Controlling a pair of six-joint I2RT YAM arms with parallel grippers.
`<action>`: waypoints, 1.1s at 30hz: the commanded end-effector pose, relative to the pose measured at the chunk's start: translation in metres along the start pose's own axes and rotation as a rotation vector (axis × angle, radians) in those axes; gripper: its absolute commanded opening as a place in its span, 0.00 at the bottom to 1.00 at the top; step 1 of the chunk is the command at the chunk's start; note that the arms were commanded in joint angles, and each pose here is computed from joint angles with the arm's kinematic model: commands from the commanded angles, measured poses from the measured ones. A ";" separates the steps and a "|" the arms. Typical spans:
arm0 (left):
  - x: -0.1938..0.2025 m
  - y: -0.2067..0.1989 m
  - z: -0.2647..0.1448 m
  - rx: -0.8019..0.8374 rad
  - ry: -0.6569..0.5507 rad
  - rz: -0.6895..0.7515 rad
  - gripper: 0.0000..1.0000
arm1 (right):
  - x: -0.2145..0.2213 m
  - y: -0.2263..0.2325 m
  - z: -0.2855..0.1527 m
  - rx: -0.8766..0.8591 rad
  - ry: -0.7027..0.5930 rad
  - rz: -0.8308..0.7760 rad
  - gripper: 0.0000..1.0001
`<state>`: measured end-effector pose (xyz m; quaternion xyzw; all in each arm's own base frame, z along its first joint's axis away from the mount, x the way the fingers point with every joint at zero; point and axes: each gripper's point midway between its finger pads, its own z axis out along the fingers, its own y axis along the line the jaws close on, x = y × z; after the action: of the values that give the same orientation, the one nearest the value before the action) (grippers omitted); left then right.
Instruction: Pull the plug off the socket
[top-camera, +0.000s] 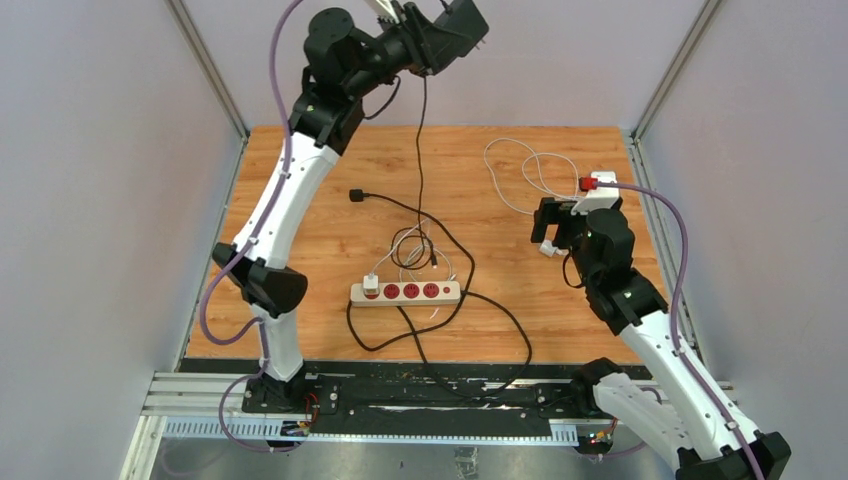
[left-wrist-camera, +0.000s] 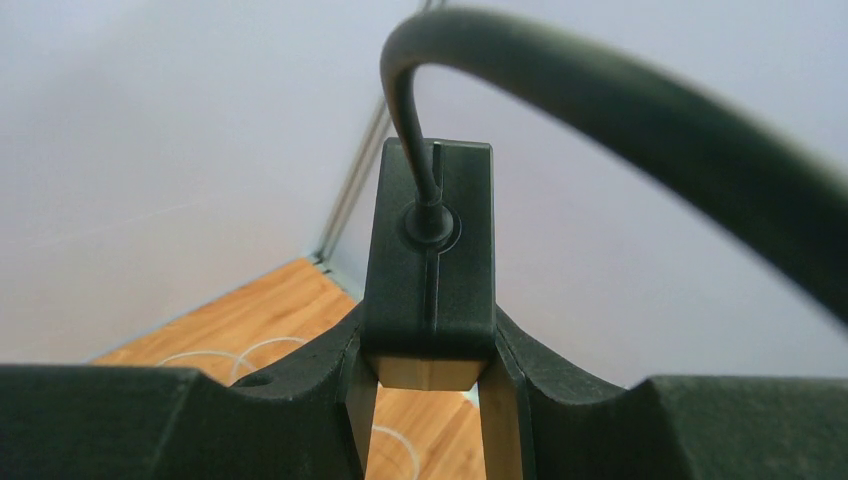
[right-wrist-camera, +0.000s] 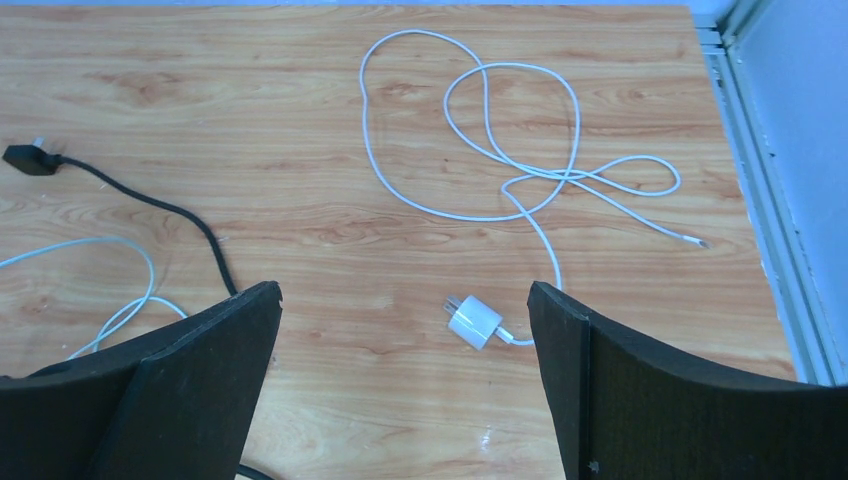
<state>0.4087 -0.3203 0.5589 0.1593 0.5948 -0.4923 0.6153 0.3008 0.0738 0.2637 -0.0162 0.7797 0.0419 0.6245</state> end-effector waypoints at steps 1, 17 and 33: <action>-0.038 -0.058 0.012 0.216 -0.138 -0.075 0.00 | -0.005 -0.022 -0.005 0.108 -0.056 0.015 0.99; 0.079 -0.075 0.074 0.244 -0.020 -0.105 0.00 | -0.008 -0.035 -0.015 0.158 -0.095 0.017 0.99; 0.311 0.082 0.143 -0.209 0.200 0.016 0.00 | 0.001 -0.045 -0.021 0.209 -0.115 0.059 0.99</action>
<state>0.4923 -0.5195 0.2726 0.1512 0.7115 -0.4413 0.5256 0.2825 0.0338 0.2639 0.0518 0.7511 -0.0154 0.6580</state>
